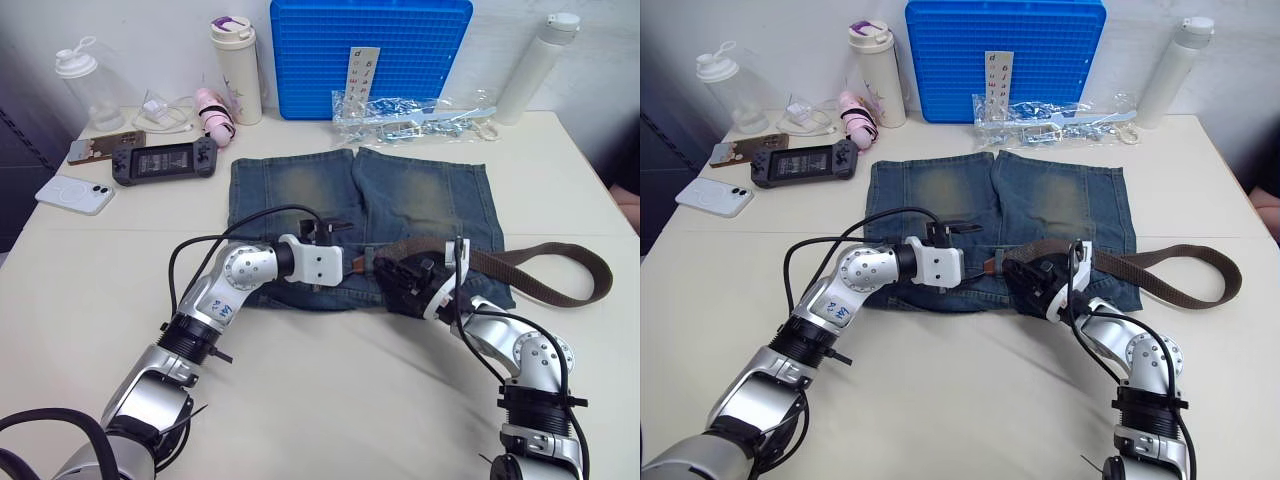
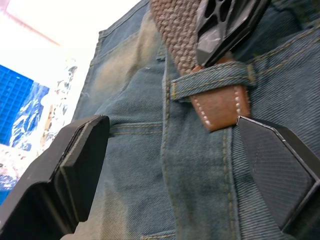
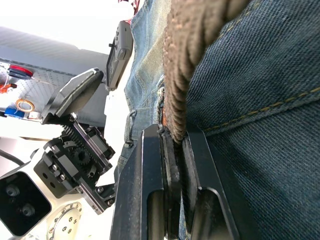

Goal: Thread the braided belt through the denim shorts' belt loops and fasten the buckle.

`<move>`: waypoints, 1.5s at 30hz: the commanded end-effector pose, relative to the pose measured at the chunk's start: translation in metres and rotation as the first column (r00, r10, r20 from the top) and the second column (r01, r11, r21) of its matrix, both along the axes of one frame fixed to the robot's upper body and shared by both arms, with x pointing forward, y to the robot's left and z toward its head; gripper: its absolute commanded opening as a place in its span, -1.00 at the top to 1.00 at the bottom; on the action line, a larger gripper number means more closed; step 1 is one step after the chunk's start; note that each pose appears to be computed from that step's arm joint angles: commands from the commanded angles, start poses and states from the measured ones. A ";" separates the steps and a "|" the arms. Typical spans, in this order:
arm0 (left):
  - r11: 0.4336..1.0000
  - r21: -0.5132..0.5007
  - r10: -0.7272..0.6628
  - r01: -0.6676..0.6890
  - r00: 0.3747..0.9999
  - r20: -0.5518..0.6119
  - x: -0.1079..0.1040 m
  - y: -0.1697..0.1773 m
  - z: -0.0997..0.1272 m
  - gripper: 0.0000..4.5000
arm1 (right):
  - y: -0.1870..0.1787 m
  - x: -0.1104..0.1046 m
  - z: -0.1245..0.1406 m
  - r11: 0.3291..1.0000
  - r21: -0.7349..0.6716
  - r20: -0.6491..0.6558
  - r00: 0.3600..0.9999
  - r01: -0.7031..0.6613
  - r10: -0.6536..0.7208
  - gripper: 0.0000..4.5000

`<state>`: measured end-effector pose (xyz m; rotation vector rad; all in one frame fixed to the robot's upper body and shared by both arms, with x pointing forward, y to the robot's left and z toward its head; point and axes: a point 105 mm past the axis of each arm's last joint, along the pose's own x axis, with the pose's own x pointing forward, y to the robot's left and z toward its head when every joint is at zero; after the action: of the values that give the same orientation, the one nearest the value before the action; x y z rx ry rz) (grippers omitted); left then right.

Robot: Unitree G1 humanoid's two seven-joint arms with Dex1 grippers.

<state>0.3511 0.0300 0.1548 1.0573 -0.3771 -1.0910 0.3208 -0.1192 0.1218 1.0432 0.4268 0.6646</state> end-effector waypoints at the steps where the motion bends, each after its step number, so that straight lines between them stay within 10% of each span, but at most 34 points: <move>1: 0.999 -0.008 -0.042 0.042 0.999 0.002 -0.008 -0.006 0.002 -0.98 | 0.004 -0.002 -0.015 1.000 -0.007 -0.057 0.998 -0.014 0.013 1.00; 27: 0.997 -0.066 -0.039 0.049 0.987 0.156 -0.005 -0.016 0.018 -0.98 | 0.007 -0.004 -0.016 1.000 -0.013 -0.058 0.998 -0.023 0.023 1.00; 37: 0.995 -0.009 -0.095 0.099 0.974 0.207 -0.014 -0.016 0.008 0.98 | 0.007 -0.003 -0.015 1.000 -0.009 -0.056 0.998 -0.022 0.021 1.00; 44: 0.997 -0.012 -0.071 0.076 0.973 0.218 -0.010 -0.012 0.010 0.98 | -0.002 -0.003 -0.002 1.000 0.024 -0.007 1.000 0.012 -0.012 1.00; 45: 0.997 -0.011 -0.068 0.072 0.973 0.220 -0.009 -0.011 0.011 1.00 | -0.004 -0.005 0.001 0.999 0.040 0.005 1.000 0.015 -0.015 0.64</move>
<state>0.3383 0.0177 0.1432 1.1704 -0.5284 -1.1008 0.3217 -0.1222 0.1227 1.0656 0.4029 0.6538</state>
